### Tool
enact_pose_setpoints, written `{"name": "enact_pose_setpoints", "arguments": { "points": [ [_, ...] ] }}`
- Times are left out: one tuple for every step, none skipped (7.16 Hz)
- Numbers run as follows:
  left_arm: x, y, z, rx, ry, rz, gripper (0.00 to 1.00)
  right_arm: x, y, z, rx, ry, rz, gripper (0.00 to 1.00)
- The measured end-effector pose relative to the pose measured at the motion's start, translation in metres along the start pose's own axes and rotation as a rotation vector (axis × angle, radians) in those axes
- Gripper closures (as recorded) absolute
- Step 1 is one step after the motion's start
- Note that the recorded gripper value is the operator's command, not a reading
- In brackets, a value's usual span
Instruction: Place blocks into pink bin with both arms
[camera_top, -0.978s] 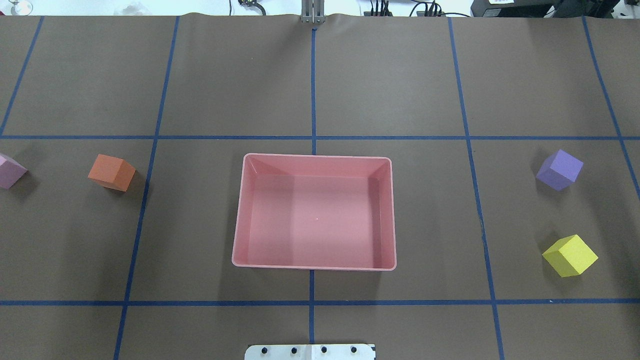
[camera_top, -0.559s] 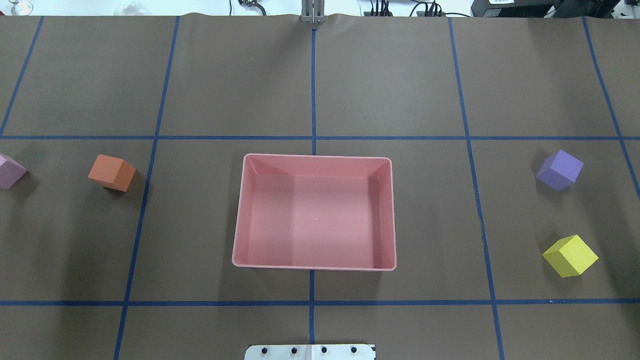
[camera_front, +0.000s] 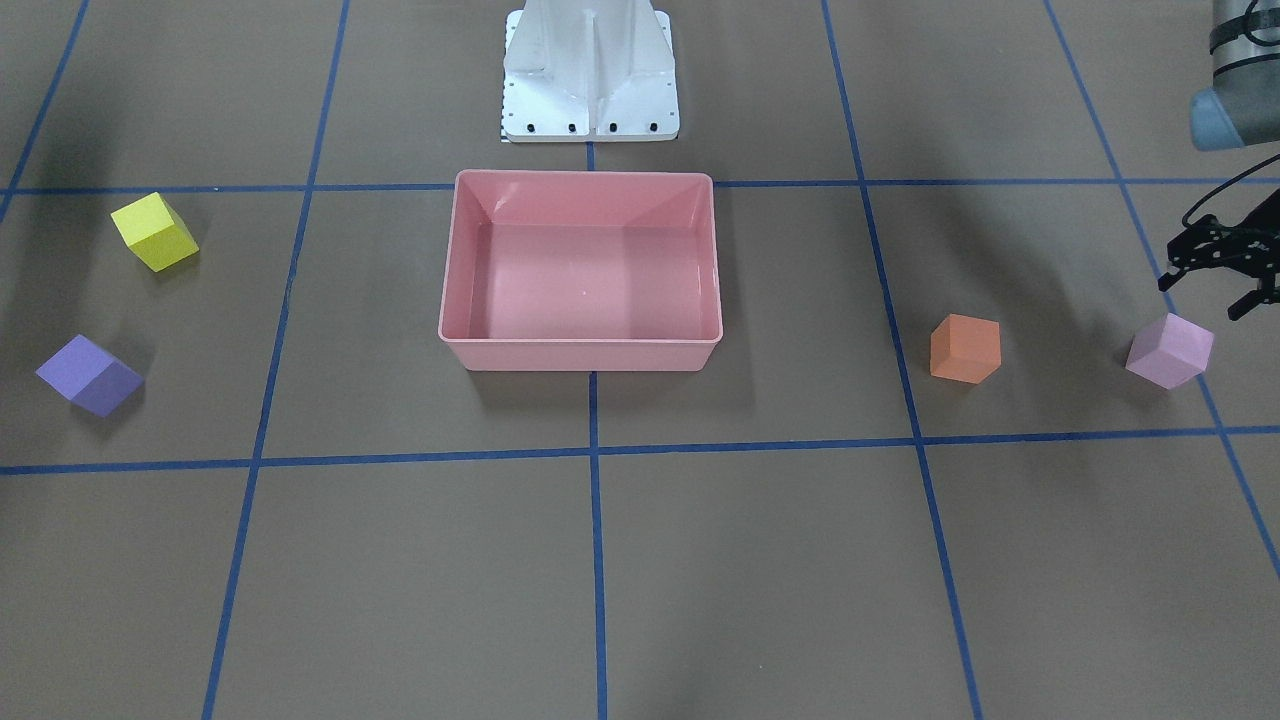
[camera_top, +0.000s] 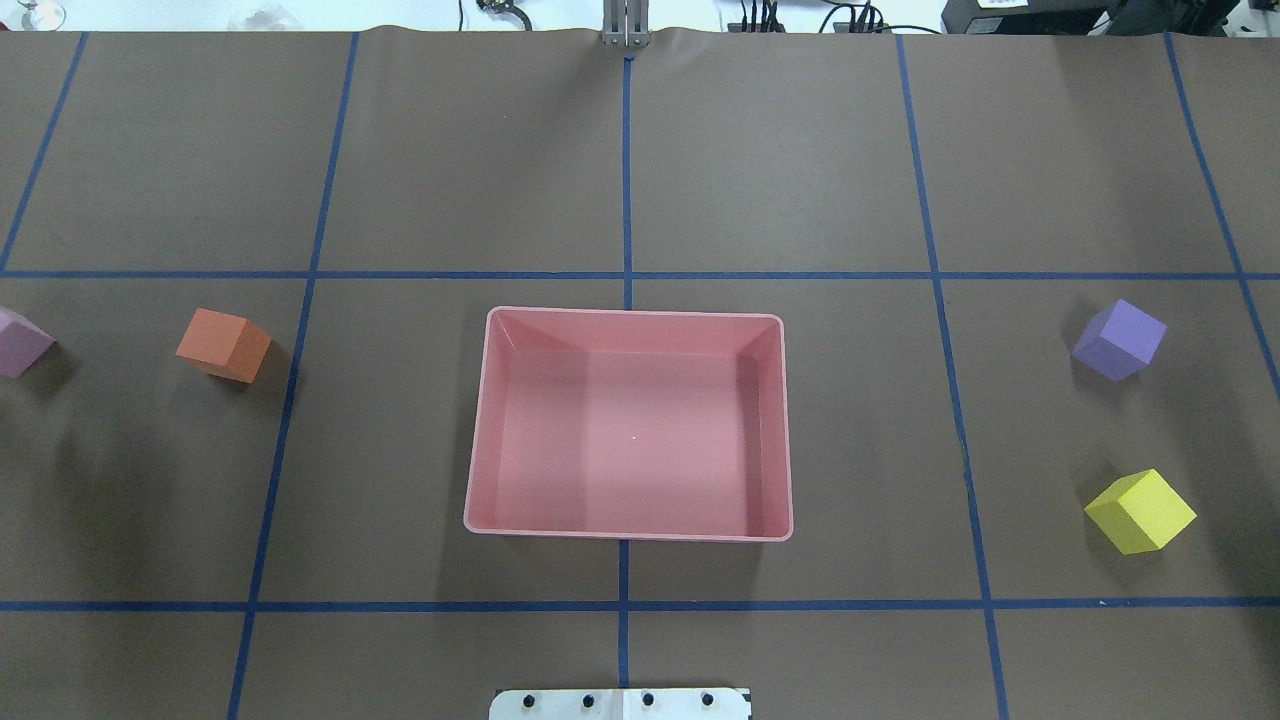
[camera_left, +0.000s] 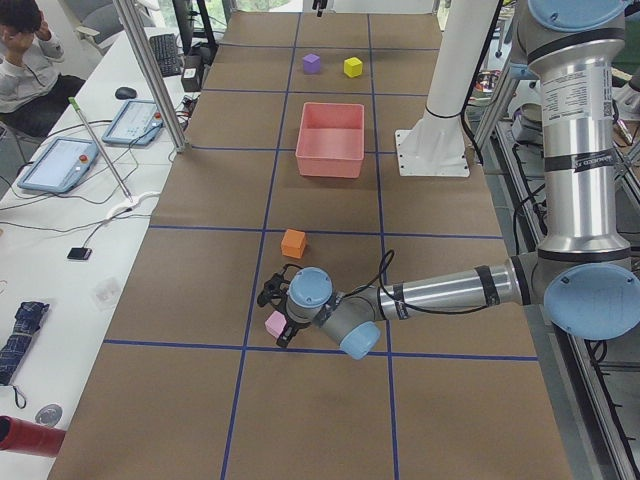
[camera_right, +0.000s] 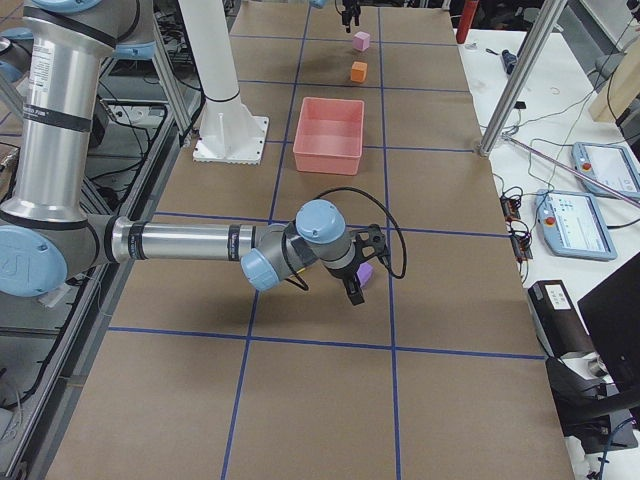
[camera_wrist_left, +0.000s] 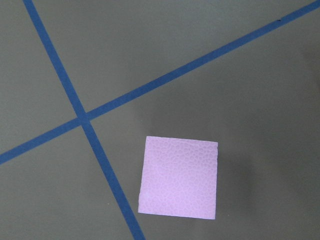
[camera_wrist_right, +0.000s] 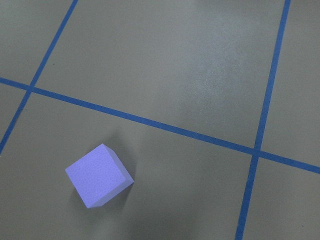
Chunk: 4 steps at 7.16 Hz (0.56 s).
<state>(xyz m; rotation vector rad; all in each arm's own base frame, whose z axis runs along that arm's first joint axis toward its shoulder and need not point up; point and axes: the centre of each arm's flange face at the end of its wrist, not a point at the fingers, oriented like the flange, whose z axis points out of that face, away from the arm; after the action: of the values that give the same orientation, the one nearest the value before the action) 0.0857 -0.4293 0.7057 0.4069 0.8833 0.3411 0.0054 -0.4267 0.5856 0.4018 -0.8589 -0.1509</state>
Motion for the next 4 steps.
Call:
{"name": "enact_pose_setpoints", "arguments": {
  "points": [
    [0.0042,0.0021,0.0065,0.006,0.006,-0.002,0.0,0.0,0.0002,0.0,0.002,0.0,-0.002,0.01],
    [0.006,0.0011,0.0088,0.012,0.009,0.002,0.0,0.0,0.0003,0.0,0.002,0.0,-0.002,0.01],
    [0.006,-0.001,0.01,0.017,0.006,0.005,0.0,0.0,0.0004,0.0,0.002,-0.001,-0.002,0.0],
    [0.0044,-0.0022,0.0108,0.022,-0.008,0.005,0.0,0.0,0.0005,0.0001,0.002,-0.002,-0.001,0.01]
  ]
}}
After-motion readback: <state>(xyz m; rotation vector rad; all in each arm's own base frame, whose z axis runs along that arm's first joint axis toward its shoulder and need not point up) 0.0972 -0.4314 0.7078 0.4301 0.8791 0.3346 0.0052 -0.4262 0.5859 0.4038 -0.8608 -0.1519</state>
